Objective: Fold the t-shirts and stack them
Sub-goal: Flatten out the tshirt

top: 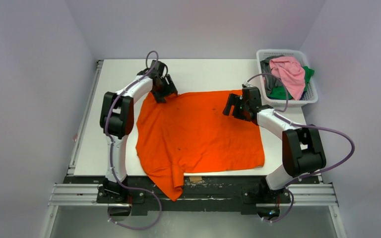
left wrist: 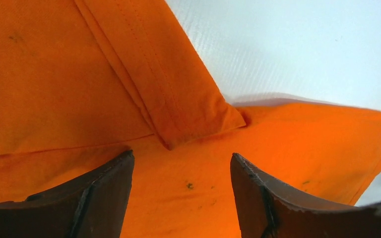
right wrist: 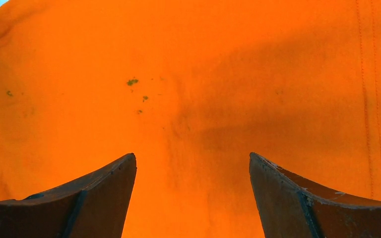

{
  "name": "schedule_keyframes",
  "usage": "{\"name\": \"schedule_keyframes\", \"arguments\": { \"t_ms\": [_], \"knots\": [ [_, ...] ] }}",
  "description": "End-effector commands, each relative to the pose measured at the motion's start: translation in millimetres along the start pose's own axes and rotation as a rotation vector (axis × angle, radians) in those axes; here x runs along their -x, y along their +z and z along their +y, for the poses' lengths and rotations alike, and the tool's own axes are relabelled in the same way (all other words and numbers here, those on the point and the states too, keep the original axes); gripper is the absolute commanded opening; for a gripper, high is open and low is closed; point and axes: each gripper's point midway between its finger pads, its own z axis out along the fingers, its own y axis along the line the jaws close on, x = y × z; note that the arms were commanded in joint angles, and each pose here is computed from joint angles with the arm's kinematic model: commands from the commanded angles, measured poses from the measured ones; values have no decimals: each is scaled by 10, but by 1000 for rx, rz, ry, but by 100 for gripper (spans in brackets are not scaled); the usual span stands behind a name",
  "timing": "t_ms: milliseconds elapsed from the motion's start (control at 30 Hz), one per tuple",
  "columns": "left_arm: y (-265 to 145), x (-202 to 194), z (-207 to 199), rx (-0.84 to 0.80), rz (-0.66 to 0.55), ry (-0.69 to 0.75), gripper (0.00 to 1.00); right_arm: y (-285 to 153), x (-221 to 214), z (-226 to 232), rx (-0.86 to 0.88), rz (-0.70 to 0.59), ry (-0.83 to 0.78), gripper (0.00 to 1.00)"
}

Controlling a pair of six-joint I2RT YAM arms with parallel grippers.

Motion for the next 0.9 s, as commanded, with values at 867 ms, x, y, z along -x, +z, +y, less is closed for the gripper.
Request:
{"name": "schedule_keyframes", "arguments": {
  "t_ms": [867],
  "knots": [
    [524,1541,-1507,-449,-422,-206,54,-2,-10,46,34,-10,-20,80]
  ]
}}
